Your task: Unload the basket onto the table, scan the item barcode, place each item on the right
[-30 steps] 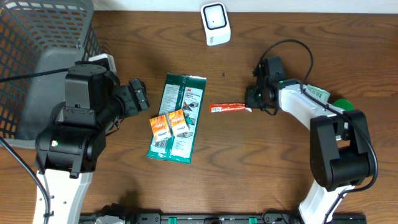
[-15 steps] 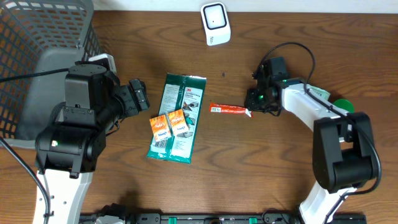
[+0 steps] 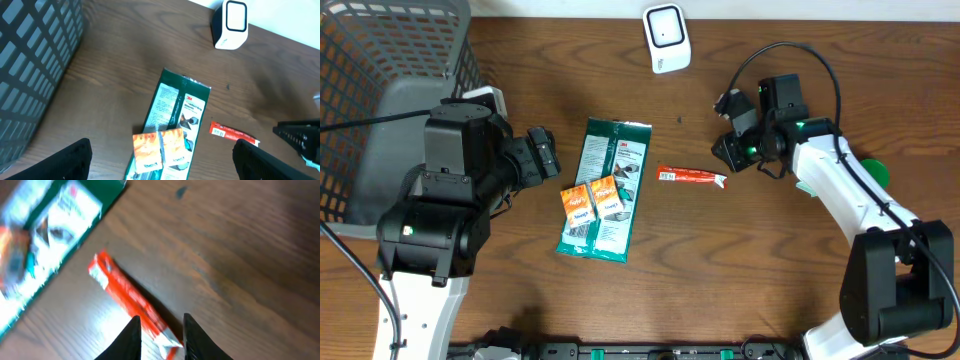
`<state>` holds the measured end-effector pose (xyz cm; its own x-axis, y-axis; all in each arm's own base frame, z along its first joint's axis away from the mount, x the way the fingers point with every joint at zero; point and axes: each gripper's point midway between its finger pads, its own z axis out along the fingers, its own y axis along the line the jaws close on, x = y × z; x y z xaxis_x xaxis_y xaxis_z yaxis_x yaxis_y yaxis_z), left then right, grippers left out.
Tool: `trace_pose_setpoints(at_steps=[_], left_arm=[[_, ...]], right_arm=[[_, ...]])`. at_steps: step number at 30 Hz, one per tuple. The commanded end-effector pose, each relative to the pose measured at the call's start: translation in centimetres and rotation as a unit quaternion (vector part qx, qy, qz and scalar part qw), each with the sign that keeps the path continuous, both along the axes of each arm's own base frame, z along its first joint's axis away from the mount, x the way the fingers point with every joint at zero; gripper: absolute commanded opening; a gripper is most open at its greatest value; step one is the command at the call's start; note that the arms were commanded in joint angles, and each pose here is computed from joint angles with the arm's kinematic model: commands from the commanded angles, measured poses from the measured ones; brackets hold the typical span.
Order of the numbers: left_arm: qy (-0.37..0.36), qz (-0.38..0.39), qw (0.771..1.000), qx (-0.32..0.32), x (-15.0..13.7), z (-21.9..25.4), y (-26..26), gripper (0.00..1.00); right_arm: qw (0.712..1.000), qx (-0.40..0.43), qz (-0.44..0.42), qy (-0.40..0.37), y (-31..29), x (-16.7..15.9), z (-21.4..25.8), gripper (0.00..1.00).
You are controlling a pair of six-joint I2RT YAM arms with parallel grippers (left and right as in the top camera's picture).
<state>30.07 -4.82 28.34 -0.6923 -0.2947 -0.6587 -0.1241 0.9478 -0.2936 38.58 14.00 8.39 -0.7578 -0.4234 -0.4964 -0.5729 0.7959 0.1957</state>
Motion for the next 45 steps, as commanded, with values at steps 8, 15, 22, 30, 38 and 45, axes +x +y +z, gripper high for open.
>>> trace_pose_setpoints(at_steps=[8,15,22,30,38,45], left_arm=[[-0.008,0.007,1.0,0.005,0.1,0.6,0.4,0.9],[-0.008,0.007,1.0,0.005,0.1,0.6,0.4,0.9],[-0.008,0.007,1.0,0.005,0.1,0.6,0.4,0.9],[-0.008,0.007,1.0,0.005,0.1,0.6,0.4,0.9],[-0.008,0.007,1.0,0.005,0.1,0.6,0.4,0.9],[-0.008,0.007,1.0,0.005,0.1,0.6,0.4,0.9]], right_arm=[[0.98,-0.052,0.189,-0.031,0.6,-2.7,-3.1,0.19],[0.978,-0.042,0.202,-0.021,0.9,-3.0,-4.0,0.32],[0.97,-0.05,0.237,-0.025,1.0,-2.8,-6.2,0.34],[0.969,-0.032,0.243,-0.035,1.8,-2.2,-6.7,0.28],[0.969,-0.029,0.243,-0.024,1.6,-2.8,-7.0,0.24],[0.969,-0.028,0.243,-0.014,1.5,-3.3,-7.2,0.13]])
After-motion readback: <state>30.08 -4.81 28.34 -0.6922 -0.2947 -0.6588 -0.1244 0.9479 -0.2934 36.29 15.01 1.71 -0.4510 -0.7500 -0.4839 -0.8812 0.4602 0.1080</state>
